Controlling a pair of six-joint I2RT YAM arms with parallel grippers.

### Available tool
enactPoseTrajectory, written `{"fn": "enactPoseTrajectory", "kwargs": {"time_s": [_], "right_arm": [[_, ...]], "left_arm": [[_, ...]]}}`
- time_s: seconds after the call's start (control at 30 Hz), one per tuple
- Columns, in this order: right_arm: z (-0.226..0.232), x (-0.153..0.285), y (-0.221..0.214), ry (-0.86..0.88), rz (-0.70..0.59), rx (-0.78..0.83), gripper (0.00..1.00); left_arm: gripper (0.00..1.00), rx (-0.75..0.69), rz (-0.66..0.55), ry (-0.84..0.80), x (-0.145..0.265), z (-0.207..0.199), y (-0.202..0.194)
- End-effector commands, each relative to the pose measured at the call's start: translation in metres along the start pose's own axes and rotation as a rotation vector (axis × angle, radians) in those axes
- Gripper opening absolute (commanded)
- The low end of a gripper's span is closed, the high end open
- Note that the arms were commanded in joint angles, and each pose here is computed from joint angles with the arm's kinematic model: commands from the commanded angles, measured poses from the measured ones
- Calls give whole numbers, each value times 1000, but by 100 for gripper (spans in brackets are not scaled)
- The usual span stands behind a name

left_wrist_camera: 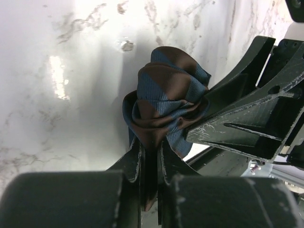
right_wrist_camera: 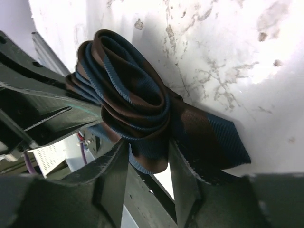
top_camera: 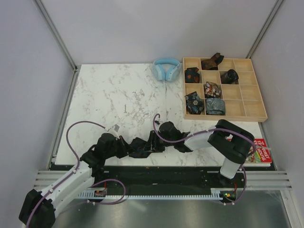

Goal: Roll the ties
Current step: Pick up the tie at the center of the board.

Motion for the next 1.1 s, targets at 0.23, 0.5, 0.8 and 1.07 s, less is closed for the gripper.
{"fn": "enactPoseTrajectory", "kwargs": {"time_s": [0.23, 0.5, 0.8, 1.07], "right_arm": [[17, 71, 53, -190, -182, 111, 53], [19, 83, 74, -224, -199, 126, 67], [30, 60, 98, -196, -192, 131, 67], [43, 146, 132, -352, -475, 74, 68]], "left_arm": [[2, -96, -10, -75, 4, -46, 21], [2, -94, -11, -85, 7, -36, 13], [2, -167, -7, -145, 13, -45, 14], [2, -230, 14, -214, 17, -91, 32]]}}
Point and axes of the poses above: each gripper's point midway between its finger pads, its own x axis back along the fingers, its own z axis along the line the jaws close on, y = z × x, the point moved 9 cm from there along x, back along the fingers, and after that the axes turned 8 degrees about x, right-handed, at the moved point
